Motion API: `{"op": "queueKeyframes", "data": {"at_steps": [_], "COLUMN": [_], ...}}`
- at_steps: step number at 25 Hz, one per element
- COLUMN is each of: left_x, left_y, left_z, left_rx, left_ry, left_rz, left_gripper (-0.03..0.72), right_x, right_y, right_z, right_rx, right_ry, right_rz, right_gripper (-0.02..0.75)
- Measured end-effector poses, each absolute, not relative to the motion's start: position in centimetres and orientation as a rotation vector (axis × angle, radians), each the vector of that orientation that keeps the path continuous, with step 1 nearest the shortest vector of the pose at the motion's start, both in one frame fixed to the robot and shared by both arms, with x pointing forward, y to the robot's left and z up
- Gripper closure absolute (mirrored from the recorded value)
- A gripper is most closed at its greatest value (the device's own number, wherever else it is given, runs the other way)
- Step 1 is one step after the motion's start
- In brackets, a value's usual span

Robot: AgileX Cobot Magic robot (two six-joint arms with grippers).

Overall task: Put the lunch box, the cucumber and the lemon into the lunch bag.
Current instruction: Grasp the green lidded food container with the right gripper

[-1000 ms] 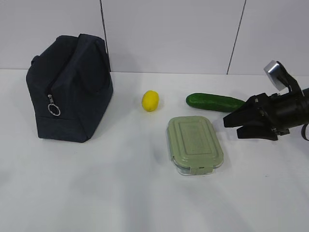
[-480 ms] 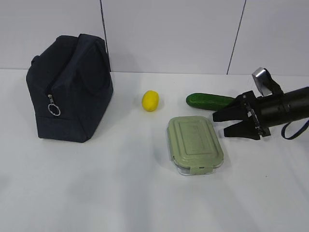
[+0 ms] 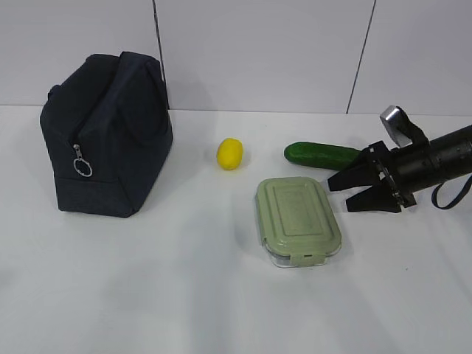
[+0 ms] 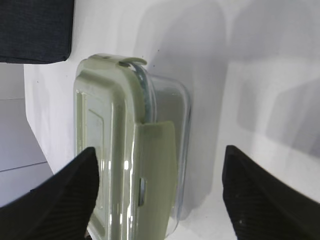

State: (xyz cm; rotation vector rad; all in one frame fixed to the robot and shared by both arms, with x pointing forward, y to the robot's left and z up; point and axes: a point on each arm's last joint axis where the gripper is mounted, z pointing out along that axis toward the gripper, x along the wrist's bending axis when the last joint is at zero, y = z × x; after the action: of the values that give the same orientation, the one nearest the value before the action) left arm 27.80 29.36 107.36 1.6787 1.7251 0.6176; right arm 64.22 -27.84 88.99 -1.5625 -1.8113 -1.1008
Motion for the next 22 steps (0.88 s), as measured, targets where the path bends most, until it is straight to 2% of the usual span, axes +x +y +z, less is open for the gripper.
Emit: {"op": "queueKeyframes", "data": {"at_steps": [10, 22], "left_x": [27.8, 27.9], "left_y": [29.3, 29.3], "left_z": [107.4, 107.5], "left_rx": [1.677, 1.663], "left_ry": [1.724, 1.710], "left_rz": [0.613, 0.627], "left_gripper": [0.368, 0.368], "right_x": [64.4, 61.9], "right_y": [-27.8, -26.7], "right_z": [89.2, 87.0], "right_rx": [-1.591, -1.580], "right_ry": [-1.758, -1.663], "right_rz": [-1.116, -1.106], "right_gripper": [0.147, 0.147]}}
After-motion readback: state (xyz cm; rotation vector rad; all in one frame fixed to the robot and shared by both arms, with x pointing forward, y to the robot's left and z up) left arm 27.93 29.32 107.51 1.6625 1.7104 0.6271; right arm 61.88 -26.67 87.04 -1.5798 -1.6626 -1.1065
